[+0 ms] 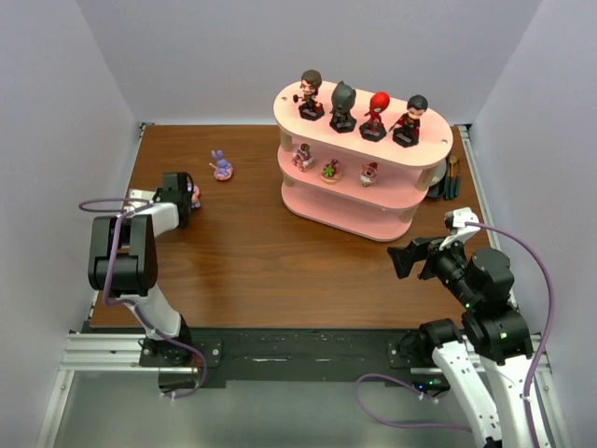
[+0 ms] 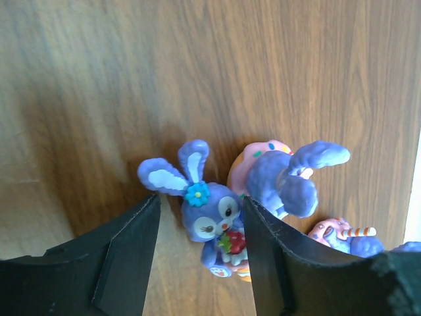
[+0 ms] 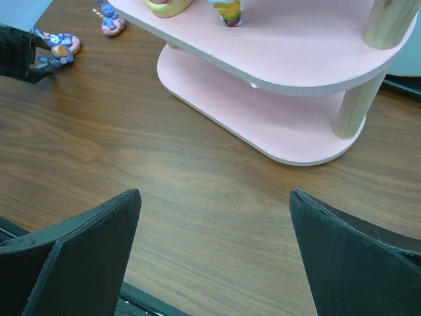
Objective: Place and organize the plastic toys onto the shelf
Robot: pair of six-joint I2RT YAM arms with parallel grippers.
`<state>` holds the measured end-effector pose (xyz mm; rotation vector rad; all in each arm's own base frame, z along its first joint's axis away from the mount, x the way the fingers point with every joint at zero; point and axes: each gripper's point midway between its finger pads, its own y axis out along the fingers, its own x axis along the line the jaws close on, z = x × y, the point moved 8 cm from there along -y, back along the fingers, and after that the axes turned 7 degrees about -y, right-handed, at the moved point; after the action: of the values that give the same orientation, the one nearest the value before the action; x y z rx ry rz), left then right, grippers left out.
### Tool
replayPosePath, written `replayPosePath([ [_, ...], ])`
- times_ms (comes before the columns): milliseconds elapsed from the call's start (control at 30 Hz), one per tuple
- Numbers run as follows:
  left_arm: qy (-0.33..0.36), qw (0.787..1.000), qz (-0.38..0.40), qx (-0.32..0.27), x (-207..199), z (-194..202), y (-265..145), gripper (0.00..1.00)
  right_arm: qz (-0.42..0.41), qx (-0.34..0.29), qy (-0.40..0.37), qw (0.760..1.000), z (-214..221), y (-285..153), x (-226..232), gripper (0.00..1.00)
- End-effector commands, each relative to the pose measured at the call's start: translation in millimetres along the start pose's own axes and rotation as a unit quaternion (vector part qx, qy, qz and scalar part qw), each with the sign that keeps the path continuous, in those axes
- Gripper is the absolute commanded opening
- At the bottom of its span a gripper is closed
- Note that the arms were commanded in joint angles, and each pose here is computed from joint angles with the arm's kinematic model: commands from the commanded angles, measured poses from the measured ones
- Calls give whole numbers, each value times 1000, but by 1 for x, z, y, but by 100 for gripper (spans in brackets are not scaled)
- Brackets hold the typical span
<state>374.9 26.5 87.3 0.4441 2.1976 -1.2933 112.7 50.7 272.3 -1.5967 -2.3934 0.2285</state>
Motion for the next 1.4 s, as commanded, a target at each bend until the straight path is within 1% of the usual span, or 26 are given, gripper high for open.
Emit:
replayPosePath([
  [0, -6, 1000, -10, 17, 1, 6, 8, 58, -1, -9, 0, 1000, -5, 5, 0, 99],
  [67, -4, 1000, -8, 22, 1, 7, 8, 54, -2, -8, -1, 1000, -4, 6, 0, 99],
  [200, 10, 1000, -2, 29, 0, 8, 6, 43, -1, -9, -1, 1000, -4, 6, -1, 98],
  [233, 23, 999, -1, 36, 1, 8, 5, 38, 0, -10, -1, 1000, -4, 6, -1, 99],
  [300, 48, 998, 4, 43, 3, 8, 3, 33, 0, -10, -1, 1000, -4, 5, -1, 99],
  [333, 58, 997, 12, 55, 3, 9, -1, 28, -2, -11, -2, 1000, -5, 5, 0, 99],
  [467, 119, 988, 53, 84, 5, 9, -13, 19, -6, -9, -1, 1000, -5, 5, 0, 98],
  [500, 158, 981, 66, 93, 6, 10, -16, 18, -6, -9, 0, 1000, -5, 4, 1, 98],
  [567, 199, 967, 88, 131, 9, 15, -30, 16, -8, -8, 1, 1000, -5, 3, 2, 98],
  [600, 242, 954, 101, 147, 12, 17, -36, 16, -8, -6, 2, 1000, -5, 2, 2, 99],
  [633, 271, 937, 125, 183, 13, 24, -51, 15, -7, -7, 3, 1000, -6, 1, 2, 99],
  [667, 294, 927, 122, 197, 20, 24, -58, 15, -9, -8, 3, 1000, -6, 1, 2, 98],
  [700, 358, 893, 155, 223, 25, 40, -76, 15, -9, -6, 5, 1000, -5, 0, 3, 99],
  [767, 416, 859, 190, 230, 34, 46, -103, 15, -14, -3, 5, 1000, -5, 0, 3, 98],
  [800, 470, 818, 220, 247, 41, 58, -121, 15, -21, 1, 4, 1000, -4, 0, 5, 99],
  [867, 509, 782, 244, 263, 51, 62, -144, 15, -32, 7, 3, 999, -4, 1, 6, 99],
  [900, 543, 741, 270, 288, 63, 72, -156, 15, -42, 16, 3, 999, -4, 1, 8, 98],
  [967, 565, 698, 316, 306, 69, 76, -176, 14, -55, 27, 5, 998, -2, 1, 10, 99],
  [1000, 592, 658, 340, 317, 80, 84, -187, 13, -64, 28, 7, 998, -3, 1, 12, 98],
  [1067, 608, 617, 385, 318, 85, 89, -206, 11, -100, 43, 25, 994, -2, 4, 19, 98],
  [1100, 630, 580, 407, 318, 95, 97, -217, 10, -118, 49, 33, 991, 0, 5, 23, 98],
  [1167, 636, 547, 446, 312, 98, 103, -234, 10, -160, 68, 62, 983, 3, 8, 31, 98],
  [1200, 646, 513, 473, 310, 104, 112, -249, 10, -169, 73, 73, 980, 5, 11, 32, 98],
  [1267, 653, 480, 501, 304, 109, 119, -267, 10, -194, 83, 103, 972, 7, 13, 38, 98],
  [1300, 659, 443, 530, 299, 114, 127, -284, 10, -199, 83, 110, 970, 8, 15, 39, 97],
  [1367, 665, 408, 552, 295, 121, 135, -300, 10, -212, 86, 129, 965, 9, 15, 42, 97],
])
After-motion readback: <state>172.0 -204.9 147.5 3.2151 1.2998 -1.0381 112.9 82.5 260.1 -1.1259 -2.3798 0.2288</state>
